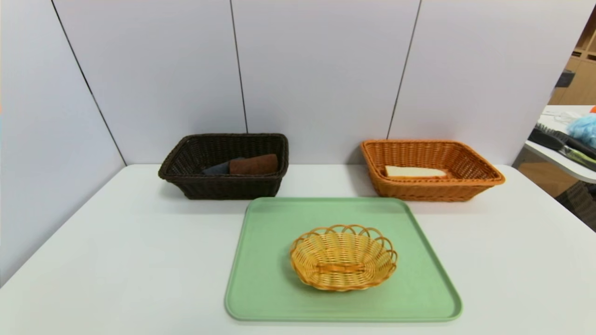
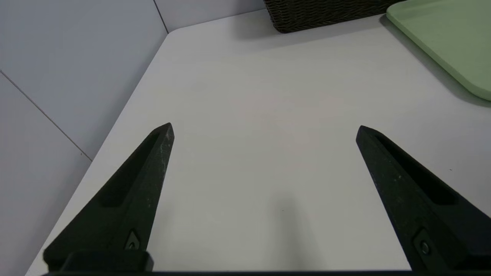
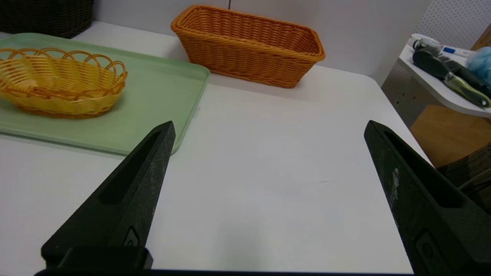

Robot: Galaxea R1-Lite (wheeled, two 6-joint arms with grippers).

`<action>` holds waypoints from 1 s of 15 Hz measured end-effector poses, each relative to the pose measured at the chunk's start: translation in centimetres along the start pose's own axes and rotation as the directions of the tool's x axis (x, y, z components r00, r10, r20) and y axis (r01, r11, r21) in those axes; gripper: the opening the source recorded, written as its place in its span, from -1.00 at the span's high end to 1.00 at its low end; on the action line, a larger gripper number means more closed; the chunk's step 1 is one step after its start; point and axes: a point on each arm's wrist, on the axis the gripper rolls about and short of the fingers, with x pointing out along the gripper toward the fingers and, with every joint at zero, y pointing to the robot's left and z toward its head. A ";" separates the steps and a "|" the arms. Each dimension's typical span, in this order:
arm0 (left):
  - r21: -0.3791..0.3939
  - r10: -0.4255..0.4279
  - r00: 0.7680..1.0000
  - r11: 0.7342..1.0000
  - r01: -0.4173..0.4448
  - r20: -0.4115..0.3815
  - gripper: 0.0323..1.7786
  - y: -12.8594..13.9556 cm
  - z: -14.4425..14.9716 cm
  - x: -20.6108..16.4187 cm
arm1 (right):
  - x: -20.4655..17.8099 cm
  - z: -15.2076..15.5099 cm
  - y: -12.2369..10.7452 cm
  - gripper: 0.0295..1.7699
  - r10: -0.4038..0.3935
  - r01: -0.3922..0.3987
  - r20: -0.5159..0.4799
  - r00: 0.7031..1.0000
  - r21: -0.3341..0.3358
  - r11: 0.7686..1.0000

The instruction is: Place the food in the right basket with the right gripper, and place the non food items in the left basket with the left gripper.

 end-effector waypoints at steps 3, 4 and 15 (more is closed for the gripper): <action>-0.003 -0.043 0.998 0.999 0.044 0.034 -0.90 -0.2 -0.3 0.3 | 0.7 -1.3 0.2 -0.92 -0.011 0.011 0.055 0.998 0.004 1.000; -0.008 -0.052 0.998 0.999 0.053 0.019 -0.90 -0.2 -0.6 0.3 | 1.1 -1.9 0.3 -0.92 -0.014 0.013 0.073 0.997 0.010 1.000; -0.065 -0.055 0.998 0.996 0.054 -0.011 -0.90 -0.3 -1.0 0.3 | 2.3 -5.7 0.8 -0.92 -0.030 0.037 -0.047 0.998 0.160 0.986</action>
